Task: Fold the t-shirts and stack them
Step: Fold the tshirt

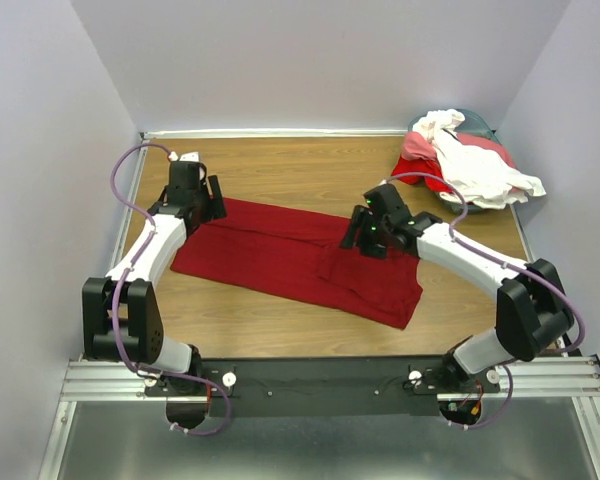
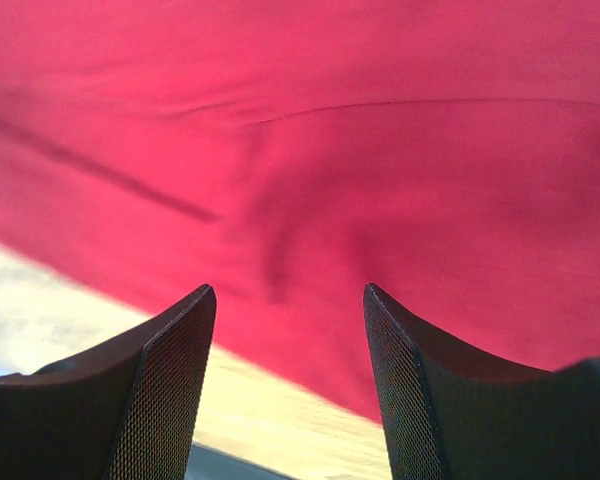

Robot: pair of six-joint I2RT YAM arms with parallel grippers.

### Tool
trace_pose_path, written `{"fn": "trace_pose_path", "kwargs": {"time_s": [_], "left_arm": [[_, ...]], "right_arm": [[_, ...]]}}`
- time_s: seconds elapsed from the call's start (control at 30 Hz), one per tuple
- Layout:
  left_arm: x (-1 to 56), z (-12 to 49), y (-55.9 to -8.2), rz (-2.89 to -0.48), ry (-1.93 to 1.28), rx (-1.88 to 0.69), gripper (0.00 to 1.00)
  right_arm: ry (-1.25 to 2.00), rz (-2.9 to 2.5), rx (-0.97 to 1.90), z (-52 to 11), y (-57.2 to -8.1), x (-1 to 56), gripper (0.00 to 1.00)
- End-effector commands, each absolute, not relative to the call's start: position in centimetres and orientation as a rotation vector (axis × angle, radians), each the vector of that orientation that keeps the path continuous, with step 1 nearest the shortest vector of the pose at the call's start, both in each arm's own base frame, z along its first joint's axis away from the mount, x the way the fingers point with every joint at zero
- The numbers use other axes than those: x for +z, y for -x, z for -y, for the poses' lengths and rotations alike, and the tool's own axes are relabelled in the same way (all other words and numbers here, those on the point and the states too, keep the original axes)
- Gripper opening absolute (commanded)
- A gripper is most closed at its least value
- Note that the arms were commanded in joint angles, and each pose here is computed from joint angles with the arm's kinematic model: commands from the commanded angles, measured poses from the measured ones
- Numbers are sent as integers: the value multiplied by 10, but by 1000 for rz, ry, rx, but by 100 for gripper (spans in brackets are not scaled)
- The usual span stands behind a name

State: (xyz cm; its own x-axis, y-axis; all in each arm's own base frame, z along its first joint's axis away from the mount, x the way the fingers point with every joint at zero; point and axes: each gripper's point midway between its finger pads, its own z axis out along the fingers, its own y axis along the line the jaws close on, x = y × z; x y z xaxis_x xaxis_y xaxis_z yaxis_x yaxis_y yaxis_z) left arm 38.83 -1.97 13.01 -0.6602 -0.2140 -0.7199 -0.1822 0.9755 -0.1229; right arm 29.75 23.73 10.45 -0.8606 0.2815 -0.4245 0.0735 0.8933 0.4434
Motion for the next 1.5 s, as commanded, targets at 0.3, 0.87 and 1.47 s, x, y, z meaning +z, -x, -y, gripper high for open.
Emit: {"fn": "trace_pose_path", "kwargs": {"time_s": [0.3, 0.87, 1.47], "left_arm": [[155, 140, -424, -2252, 36, -293, 82], [75, 158, -448, -2389, 74, -319, 82], [44, 145, -437, -2446, 112, -294, 82]], "right_arm": [[-598, -2496, 326, -98, -311, 86, 68], [-600, -2448, 289, -44, -376, 74, 47], [-585, -2458, 357, -55, -397, 44, 40]]}}
